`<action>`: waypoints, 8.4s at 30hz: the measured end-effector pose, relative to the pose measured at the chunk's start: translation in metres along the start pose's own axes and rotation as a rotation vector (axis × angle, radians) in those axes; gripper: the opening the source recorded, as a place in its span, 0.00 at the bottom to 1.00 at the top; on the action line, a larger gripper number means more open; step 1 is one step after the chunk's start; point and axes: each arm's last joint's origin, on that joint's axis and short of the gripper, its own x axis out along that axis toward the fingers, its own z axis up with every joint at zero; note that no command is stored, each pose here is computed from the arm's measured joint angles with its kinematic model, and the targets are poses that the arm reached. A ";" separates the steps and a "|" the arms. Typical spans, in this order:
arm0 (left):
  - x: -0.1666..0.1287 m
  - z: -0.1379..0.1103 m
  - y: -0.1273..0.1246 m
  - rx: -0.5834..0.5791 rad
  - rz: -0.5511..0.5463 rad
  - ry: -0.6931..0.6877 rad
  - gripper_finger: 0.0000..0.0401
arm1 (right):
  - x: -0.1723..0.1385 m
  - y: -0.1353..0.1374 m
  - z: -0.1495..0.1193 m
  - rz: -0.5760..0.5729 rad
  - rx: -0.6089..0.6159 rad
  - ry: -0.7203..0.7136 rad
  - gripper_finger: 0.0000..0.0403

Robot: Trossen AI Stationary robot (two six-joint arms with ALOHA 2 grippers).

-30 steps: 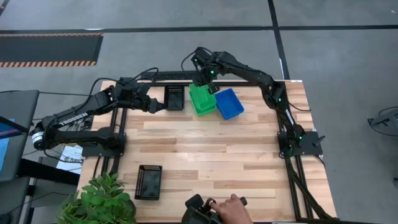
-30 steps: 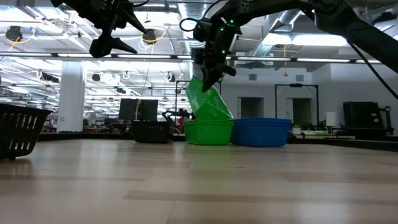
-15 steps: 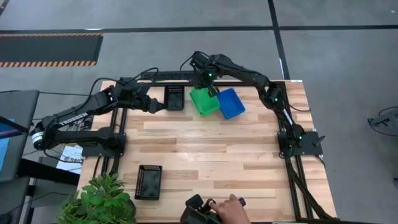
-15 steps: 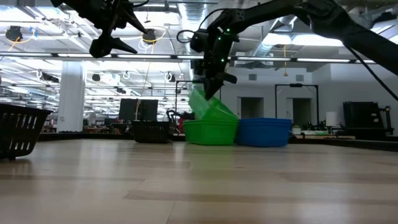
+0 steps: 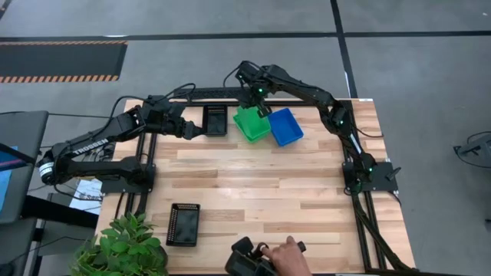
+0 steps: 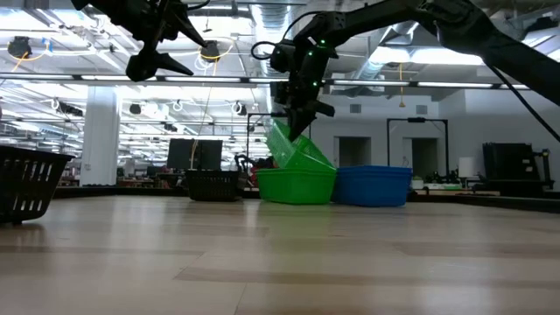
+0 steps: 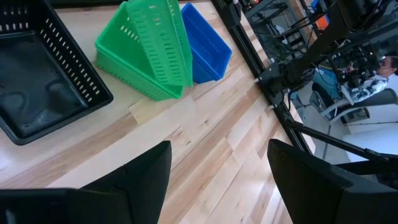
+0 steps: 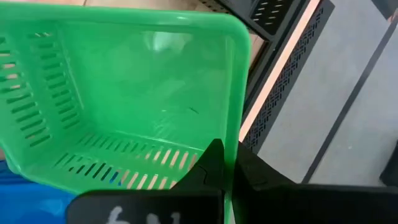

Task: Stack baskets by color
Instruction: Stack the bottom green bin on top of the top green bins, then stack the bottom black bin on top of the top black bins

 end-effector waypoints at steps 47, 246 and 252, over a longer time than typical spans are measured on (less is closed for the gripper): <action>0.000 0.000 0.000 -0.001 -0.004 0.004 0.64 | 0.001 -0.004 -0.006 -0.029 0.029 0.028 0.43; 0.052 -0.225 -0.012 0.546 0.363 0.918 0.64 | -0.179 0.037 -0.023 0.091 0.730 -0.261 0.38; 0.054 -0.225 -0.013 0.588 0.346 0.899 0.55 | -0.179 0.037 -0.023 0.090 0.731 -0.261 0.38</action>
